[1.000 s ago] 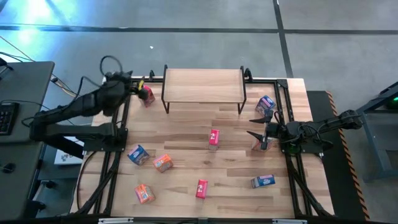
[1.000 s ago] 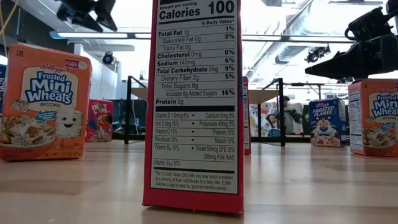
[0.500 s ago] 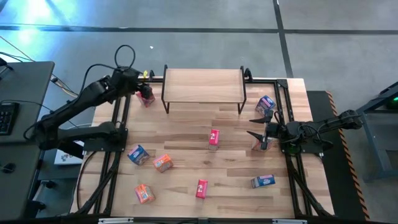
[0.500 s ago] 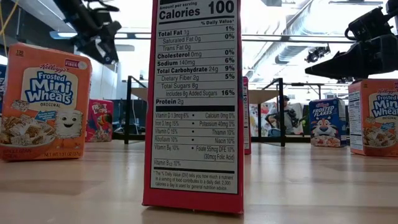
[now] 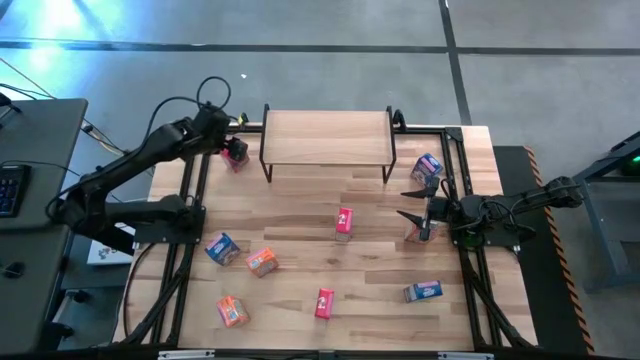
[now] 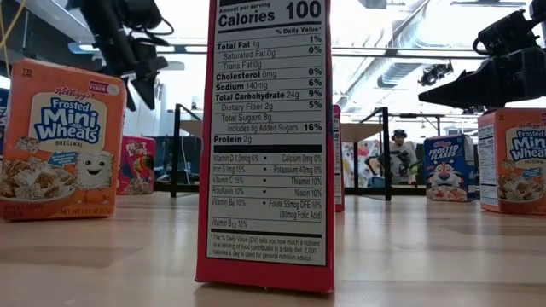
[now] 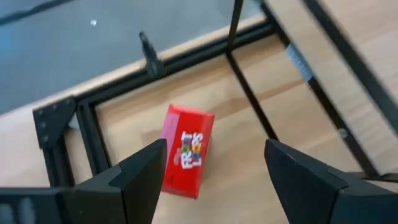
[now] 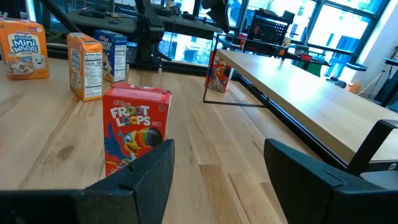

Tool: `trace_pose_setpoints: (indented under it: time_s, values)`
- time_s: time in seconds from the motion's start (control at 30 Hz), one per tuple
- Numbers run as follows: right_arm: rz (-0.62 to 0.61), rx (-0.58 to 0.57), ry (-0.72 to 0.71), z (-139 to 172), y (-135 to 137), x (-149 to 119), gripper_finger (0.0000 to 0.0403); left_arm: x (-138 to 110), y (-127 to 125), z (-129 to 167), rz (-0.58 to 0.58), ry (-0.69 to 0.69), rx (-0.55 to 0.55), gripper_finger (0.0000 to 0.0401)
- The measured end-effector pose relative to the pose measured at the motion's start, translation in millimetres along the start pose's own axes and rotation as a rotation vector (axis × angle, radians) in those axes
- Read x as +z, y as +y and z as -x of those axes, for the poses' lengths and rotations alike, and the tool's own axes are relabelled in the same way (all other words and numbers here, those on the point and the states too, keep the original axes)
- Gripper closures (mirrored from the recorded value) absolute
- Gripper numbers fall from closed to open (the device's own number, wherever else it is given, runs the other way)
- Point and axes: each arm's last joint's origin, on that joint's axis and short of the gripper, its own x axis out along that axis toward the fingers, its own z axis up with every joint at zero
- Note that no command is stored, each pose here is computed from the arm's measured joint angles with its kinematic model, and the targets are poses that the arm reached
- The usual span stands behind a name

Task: Stack cereal on shelf
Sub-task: Put the top red cereal box on the shelf

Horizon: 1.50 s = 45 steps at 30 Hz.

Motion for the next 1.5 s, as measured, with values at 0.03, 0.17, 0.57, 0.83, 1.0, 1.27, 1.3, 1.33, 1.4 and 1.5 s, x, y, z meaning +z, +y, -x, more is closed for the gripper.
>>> trace_pose_setpoints:
  time_s: [0.03,0.17,0.57,0.83,1.0,1.27,1.3,1.33,1.4,1.5]
  values:
    - [0.000,0.000,0.000,0.0,0.0,0.1,0.0162,-0.1,0.3,-2.2,0.007,0.014,0.007,0.0137]
    - [0.000,0.000,0.000,0.0,0.0,0.0,0.0162,-0.3,1.7,-12.4,0.013,0.074,0.037,0.0130]
    - [0.000,0.000,0.000,0.0,0.0,0.0,0.0162,3.3,8.3,-40.0,0.019,0.194,0.056,0.0110]
    - [0.000,0.000,0.000,0.0,0.0,0.0,0.0162,4.2,12.7,-55.6,0.016,0.260,0.059,0.0102]
    - [0.000,0.000,0.000,0.0,0.0,0.0,0.0162,3.9,13.7,-65.9,0.021,0.302,0.066,0.0102]
    - [0.000,0.000,0.000,0.0,0.0,0.0,0.0162,3.1,15.4,-78.4,0.007,0.354,0.062,0.0119]
    - [0.000,0.000,0.000,0.0,0.0,-0.1,0.0162,3.1,15.4,-78.7,0.007,0.355,0.062,0.0125]
    - [0.000,0.000,0.000,0.0,0.0,0.1,0.0162,3.2,15.4,-78.8,0.007,0.355,0.062,0.0133]
    - [0.000,0.000,0.000,0.0,0.0,0.0,0.0162,3.2,15.4,-78.7,0.007,0.354,0.062,0.0150]
    - [0.000,0.000,0.000,0.0,0.0,0.0,0.0162,3.2,15.3,-78.7,0.008,0.355,0.059,0.0176]
